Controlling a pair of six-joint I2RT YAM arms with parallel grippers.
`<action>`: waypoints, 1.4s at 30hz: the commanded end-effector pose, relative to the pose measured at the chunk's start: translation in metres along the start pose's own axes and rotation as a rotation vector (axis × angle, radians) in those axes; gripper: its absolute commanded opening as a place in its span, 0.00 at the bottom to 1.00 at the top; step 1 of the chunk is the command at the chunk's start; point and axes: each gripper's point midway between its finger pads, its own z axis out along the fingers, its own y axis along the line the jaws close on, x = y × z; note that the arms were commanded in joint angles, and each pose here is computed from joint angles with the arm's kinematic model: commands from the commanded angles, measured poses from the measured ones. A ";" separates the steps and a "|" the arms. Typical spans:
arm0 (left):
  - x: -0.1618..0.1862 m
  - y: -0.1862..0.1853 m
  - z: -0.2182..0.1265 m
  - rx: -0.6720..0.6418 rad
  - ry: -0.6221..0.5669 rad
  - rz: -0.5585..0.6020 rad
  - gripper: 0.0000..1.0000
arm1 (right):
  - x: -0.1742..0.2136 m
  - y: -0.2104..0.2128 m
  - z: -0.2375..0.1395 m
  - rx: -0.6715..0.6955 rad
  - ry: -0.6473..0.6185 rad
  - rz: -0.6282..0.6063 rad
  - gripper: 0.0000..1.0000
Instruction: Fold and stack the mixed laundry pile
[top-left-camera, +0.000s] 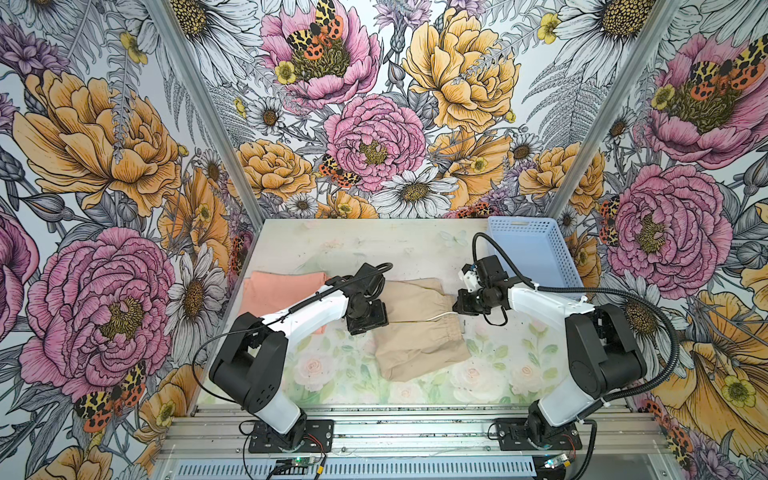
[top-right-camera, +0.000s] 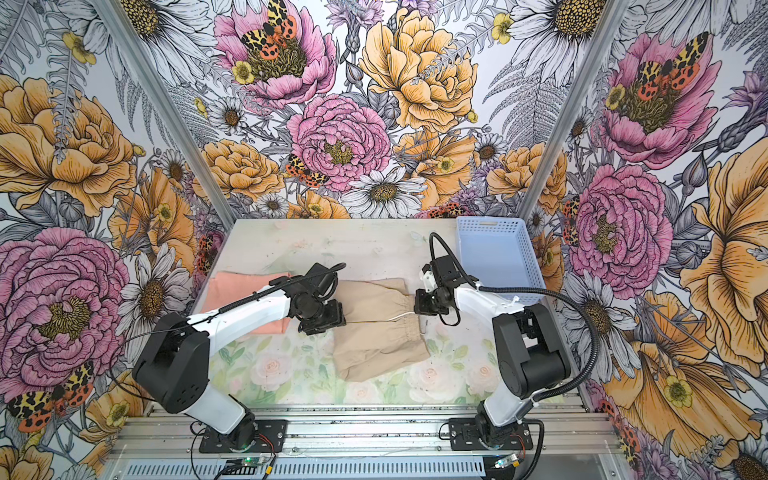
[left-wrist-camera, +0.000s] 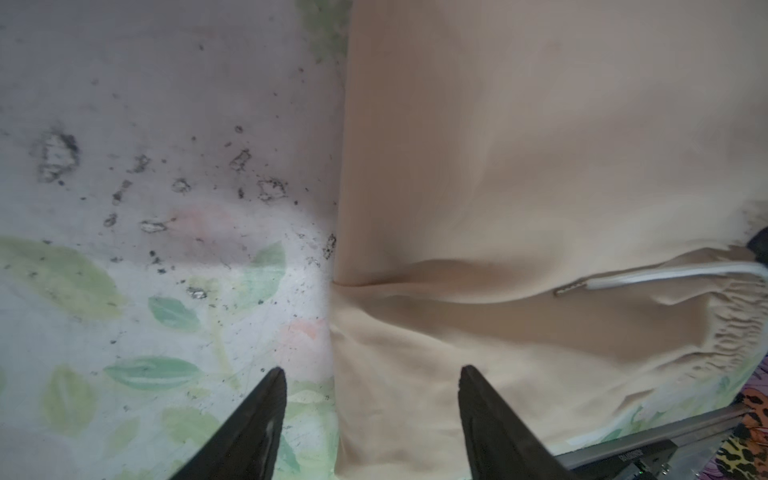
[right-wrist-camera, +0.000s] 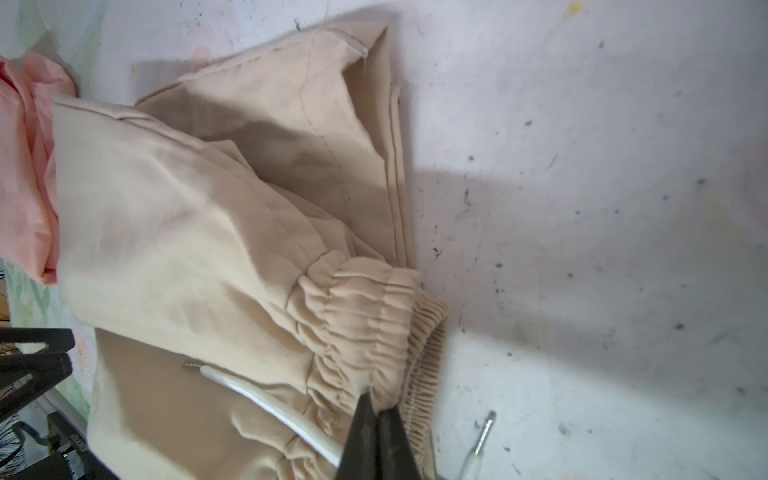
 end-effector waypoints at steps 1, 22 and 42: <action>-0.005 -0.021 0.001 0.044 -0.010 0.060 0.66 | -0.015 -0.015 0.003 0.085 -0.028 -0.025 0.00; 0.017 -0.022 0.024 0.012 0.050 0.097 0.63 | -0.009 0.024 -0.059 0.012 -0.079 0.012 0.44; 0.021 -0.018 0.030 0.011 0.064 0.091 0.63 | 0.047 0.005 0.021 0.134 0.061 0.050 0.37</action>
